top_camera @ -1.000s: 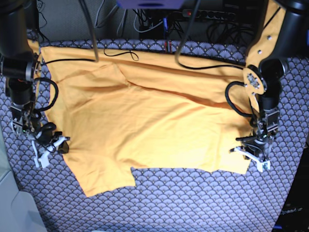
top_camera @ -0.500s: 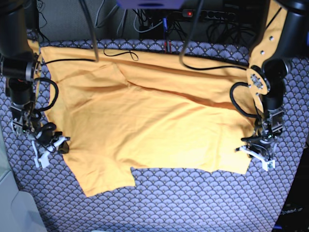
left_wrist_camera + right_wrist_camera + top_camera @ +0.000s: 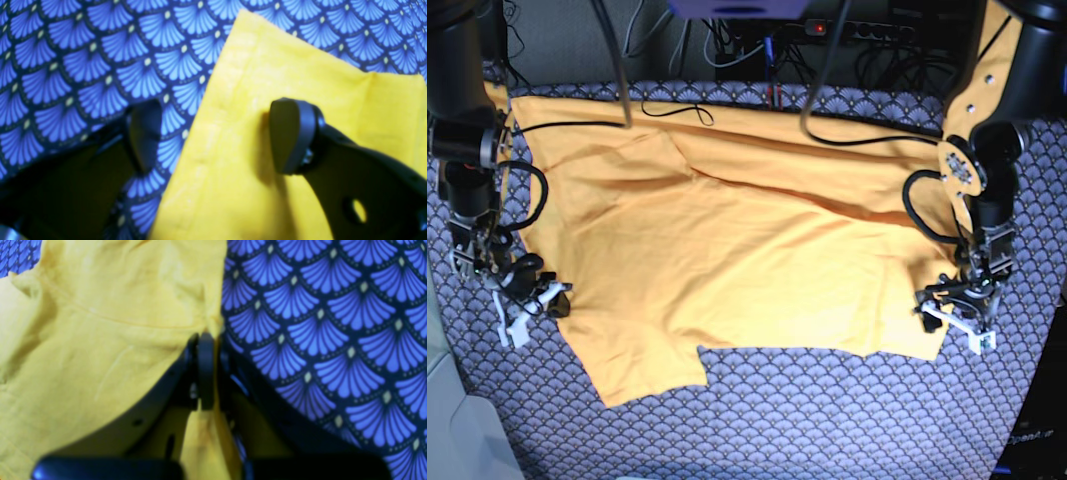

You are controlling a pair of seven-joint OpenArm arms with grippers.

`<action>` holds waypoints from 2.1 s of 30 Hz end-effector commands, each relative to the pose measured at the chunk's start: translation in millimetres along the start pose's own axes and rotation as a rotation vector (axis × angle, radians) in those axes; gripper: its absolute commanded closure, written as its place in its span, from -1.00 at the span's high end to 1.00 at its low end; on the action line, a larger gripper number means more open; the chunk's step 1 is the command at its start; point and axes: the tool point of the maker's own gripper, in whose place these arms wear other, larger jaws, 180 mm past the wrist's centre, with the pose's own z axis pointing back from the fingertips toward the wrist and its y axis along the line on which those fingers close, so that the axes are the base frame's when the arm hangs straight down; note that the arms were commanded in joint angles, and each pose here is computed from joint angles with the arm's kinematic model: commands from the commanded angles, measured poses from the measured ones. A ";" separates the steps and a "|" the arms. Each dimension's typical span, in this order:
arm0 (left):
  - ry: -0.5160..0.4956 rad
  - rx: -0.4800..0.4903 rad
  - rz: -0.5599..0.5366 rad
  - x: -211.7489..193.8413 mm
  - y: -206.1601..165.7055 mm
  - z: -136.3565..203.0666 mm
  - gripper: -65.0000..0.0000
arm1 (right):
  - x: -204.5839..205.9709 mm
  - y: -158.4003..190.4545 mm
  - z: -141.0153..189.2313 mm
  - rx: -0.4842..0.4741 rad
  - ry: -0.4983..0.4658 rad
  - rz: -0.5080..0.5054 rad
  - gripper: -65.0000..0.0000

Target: Fold the T-shirt properly

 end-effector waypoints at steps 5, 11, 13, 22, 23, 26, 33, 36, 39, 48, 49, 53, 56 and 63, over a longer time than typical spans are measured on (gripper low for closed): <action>-0.060 -0.020 0.009 25.1 -12.6 -2.8 0.06 | 35.6 -3.7 4.2 -0.003 -0.081 0.016 -0.97; -0.045 -0.030 0.012 15.2 -19.4 -3.8 -0.45 | 36.0 -3.8 4.4 -0.003 -0.084 0.015 -0.97; -0.045 -0.032 0.012 15.2 -19.7 -3.8 -0.62 | 36.0 -3.8 4.4 -0.003 -0.084 0.015 -0.97; -0.047 -0.023 0.009 18.9 -15.0 -2.8 -1.00 | 40.6 -3.2 4.9 -0.002 -0.096 0.022 -0.98; -0.049 -0.024 0.008 20.2 -14.5 -2.7 -1.00 | 47.0 -1.7 5.8 -0.001 -0.107 0.038 -0.98; -0.050 -0.030 0.006 21.1 -16.0 -2.7 -1.00 | 52.0 0.7 9.5 0.001 -0.127 0.074 -0.98; -0.031 -0.028 0.003 9.0 -12.8 -1.7 -1.00 | 43.5 5.3 18.7 -0.001 -0.090 0.148 -0.98; -0.023 -0.027 0.003 3.9 -11.7 -1.1 -1.00 | 39.0 11.1 23.9 0.001 -0.072 0.198 -0.98; -0.010 -0.025 0.004 -4.5 -9.9 -0.2 -1.00 | 35.4 16.3 28.4 0.004 -0.070 0.233 -0.98; -0.006 -0.057 -0.011 5.3 12.3 23.6 -1.00 | 26.8 18.8 42.8 -0.012 -0.053 0.278 -0.98; -0.009 -0.048 -0.035 8.1 14.7 28.8 -1.00 | 25.5 17.8 45.7 -0.018 -0.049 0.282 -0.98; -0.024 -0.030 -0.119 13.7 11.9 48.8 -1.00 | 27.3 23.0 58.4 -0.029 -0.062 0.324 -0.98; -0.028 -0.017 -0.174 18.5 15.6 62.7 -1.00 | 28.1 32.5 66.9 -0.030 -0.056 0.375 -0.98; -0.008 0.012 -0.224 10.3 21.9 81.3 -1.00 | 25.3 43.4 95.7 -0.071 -0.074 0.417 -0.98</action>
